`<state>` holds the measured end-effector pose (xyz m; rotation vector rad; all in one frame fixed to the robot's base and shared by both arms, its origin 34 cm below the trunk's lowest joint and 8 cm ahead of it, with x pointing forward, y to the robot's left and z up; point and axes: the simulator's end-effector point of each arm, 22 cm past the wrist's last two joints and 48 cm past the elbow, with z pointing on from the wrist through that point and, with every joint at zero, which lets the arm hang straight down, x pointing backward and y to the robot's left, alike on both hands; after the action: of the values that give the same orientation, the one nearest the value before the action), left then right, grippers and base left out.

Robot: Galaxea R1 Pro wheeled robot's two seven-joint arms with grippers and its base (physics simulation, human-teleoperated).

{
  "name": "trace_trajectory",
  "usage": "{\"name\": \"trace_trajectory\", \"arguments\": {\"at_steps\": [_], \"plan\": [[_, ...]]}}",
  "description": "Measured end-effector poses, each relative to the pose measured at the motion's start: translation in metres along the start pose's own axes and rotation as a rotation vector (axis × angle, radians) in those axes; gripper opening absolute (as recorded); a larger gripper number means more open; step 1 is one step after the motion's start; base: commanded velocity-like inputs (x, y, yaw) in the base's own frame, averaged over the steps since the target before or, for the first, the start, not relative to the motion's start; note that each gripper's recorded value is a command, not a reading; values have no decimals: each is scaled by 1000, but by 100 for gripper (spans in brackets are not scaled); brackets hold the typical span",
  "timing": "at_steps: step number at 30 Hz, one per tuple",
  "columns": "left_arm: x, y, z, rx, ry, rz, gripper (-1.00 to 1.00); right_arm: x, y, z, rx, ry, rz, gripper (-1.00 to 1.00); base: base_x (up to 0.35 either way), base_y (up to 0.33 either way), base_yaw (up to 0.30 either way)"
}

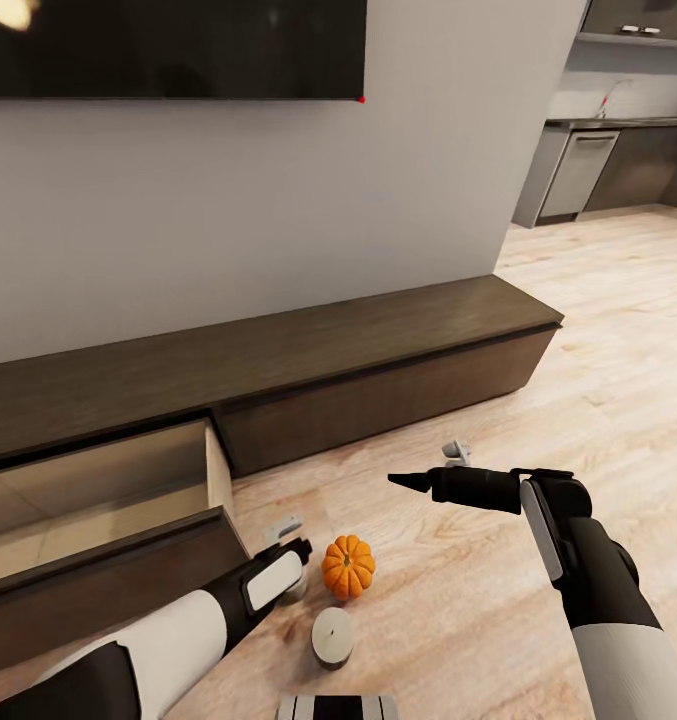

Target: Place each of the two pumpkins and all three candles from the living room inside a cabinet in the living room (use any cabinet), then make sure every cabinet is closed, and position the cauldron so it is next to a table in the living room.

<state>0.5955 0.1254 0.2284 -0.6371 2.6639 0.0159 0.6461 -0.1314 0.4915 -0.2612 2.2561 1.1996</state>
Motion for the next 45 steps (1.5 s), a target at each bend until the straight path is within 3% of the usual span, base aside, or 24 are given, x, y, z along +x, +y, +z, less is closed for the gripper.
{"name": "trace_trajectory", "arguments": {"at_steps": [7, 30, 45], "plan": [[-12, 0, 0, 1, -55, -38, 100, 0, 0, 0, 1, 1, 1, 100, 0, 0, 0], [28, 17, 36, -42, 22, -34, 100, 34, -37, 23, 8, 54, 75, 100, 0, 0, 0], [28, 17, 36, -42, 21, -34, 100, 33, -36, 23, 8, 53, 75, 100, 111, 0, 0]]}}
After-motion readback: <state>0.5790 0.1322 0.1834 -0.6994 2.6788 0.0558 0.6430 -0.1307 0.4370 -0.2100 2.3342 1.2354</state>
